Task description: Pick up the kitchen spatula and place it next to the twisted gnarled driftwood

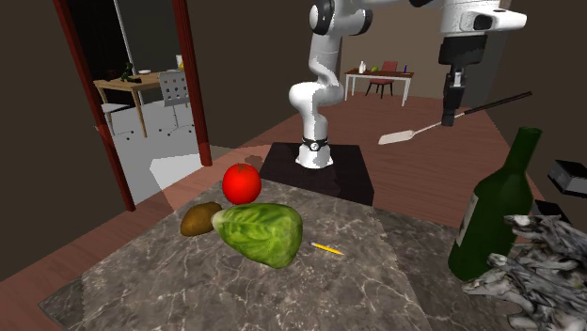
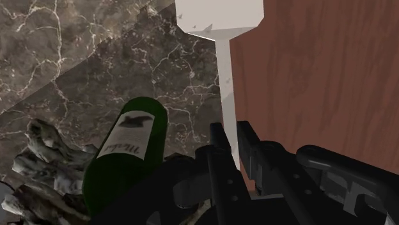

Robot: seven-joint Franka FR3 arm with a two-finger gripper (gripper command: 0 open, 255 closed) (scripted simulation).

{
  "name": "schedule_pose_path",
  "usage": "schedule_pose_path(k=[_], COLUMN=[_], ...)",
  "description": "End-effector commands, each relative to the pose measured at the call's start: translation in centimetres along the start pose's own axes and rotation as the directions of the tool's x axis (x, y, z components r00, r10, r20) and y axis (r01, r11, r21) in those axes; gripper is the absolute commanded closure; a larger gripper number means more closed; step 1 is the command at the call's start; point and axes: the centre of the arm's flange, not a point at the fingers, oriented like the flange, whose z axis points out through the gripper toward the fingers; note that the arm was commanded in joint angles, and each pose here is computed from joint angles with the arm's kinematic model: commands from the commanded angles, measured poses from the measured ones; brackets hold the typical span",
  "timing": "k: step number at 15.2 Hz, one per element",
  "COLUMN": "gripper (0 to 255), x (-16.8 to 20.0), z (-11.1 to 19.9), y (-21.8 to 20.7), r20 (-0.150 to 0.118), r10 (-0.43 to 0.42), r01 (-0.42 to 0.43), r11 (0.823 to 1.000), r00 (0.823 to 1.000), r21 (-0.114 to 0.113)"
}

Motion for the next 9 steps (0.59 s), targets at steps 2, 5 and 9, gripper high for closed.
schedule_pose_path(k=[2, 5, 9], gripper=[255, 255, 255], x=[-0.1, -0.2, -0.3], z=[1.6, 3.2, 5.3], y=[0.1, 0.1, 0.1], r20=[0.000, 0.000, 0.000], r10=[0.000, 0.000, 0.000], r01=[0.000, 0.000, 0.000], r11=[1.000, 1.000, 1.000], r00=[1.000, 1.000, 1.000], r21=[0.000, 0.000, 0.000])
